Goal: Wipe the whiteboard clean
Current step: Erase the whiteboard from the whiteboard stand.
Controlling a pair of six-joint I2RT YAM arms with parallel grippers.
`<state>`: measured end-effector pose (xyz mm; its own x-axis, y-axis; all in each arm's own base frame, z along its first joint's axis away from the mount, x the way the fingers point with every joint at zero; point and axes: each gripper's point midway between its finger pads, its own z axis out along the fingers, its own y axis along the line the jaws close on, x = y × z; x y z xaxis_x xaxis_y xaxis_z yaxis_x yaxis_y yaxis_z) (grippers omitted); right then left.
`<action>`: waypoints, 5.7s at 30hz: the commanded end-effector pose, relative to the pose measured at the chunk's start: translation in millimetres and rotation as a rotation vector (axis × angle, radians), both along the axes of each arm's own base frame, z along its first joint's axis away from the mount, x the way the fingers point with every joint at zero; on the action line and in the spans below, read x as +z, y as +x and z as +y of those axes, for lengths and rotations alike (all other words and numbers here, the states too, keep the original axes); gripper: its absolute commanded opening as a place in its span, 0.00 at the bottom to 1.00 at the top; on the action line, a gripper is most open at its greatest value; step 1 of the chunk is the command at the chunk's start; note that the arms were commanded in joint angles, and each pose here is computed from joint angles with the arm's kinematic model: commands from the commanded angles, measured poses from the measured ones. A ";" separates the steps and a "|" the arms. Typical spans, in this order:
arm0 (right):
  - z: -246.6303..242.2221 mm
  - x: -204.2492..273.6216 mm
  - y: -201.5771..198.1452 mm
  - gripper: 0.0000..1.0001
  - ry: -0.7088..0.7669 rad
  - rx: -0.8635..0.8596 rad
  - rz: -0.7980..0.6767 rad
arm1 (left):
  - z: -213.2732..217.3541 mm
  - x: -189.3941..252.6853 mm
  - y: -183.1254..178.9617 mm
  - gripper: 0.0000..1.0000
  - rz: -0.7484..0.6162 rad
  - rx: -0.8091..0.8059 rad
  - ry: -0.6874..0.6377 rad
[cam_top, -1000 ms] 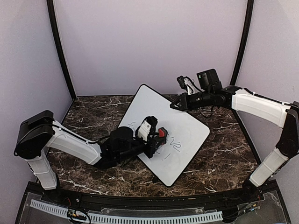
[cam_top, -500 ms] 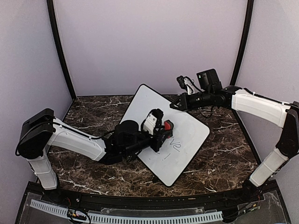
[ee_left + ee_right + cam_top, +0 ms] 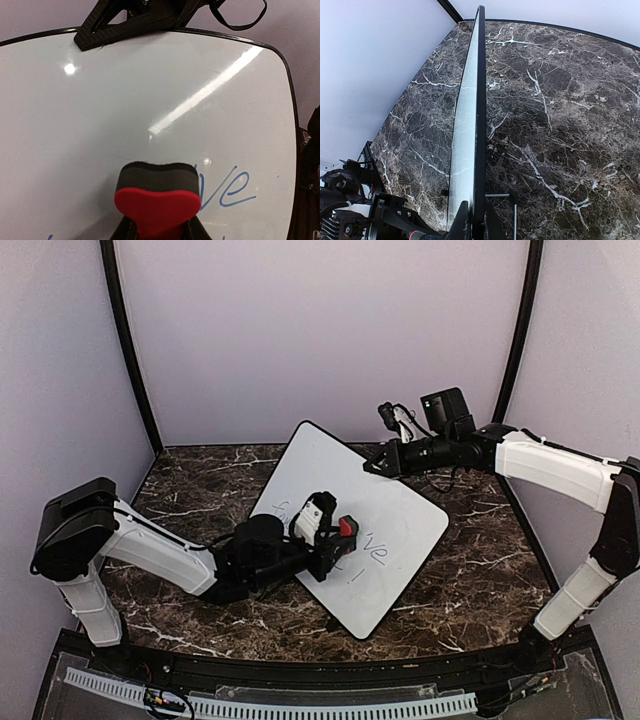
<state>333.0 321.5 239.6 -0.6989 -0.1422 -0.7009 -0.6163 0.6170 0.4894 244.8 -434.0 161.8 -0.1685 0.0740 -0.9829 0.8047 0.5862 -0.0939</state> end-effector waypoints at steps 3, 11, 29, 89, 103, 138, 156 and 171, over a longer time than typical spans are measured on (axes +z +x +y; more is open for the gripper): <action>27.0 -35.5 -27.2 0.00 -0.074 0.184 -0.052 | -9.7 -31.1 6.3 0.00 0.042 -0.008 0.139; 26.8 -35.4 -27.1 0.00 -0.075 0.183 -0.054 | -33.1 17.4 21.0 0.00 -0.038 -0.003 0.080; 27.1 -36.0 -26.8 0.00 -0.076 0.183 -0.053 | -5.9 -41.7 -13.6 0.00 0.054 -0.005 0.199; 25.7 -37.3 -25.0 0.00 -0.072 0.182 -0.047 | -6.9 -37.0 -19.1 0.00 0.025 -0.024 0.220; 25.5 -38.2 -24.6 0.00 -0.075 0.180 -0.046 | -46.9 0.1 -6.9 0.00 -0.014 -0.020 0.133; 25.7 -37.6 -25.2 0.00 -0.073 0.182 -0.045 | -53.6 10.1 7.2 0.00 -0.032 0.062 0.140; 25.9 -37.4 -25.9 0.00 -0.071 0.186 -0.044 | -20.5 -52.2 -27.7 0.00 0.084 0.042 0.288; 25.5 -37.8 -25.0 0.00 -0.071 0.183 -0.042 | -56.6 19.2 -5.8 0.00 -0.058 0.060 0.194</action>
<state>335.0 327.8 241.8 -0.6610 -0.1630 -0.7325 -0.6629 0.5843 0.4682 222.9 -490.5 194.0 -0.1348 0.1697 -0.9762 0.7953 0.6061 -0.0045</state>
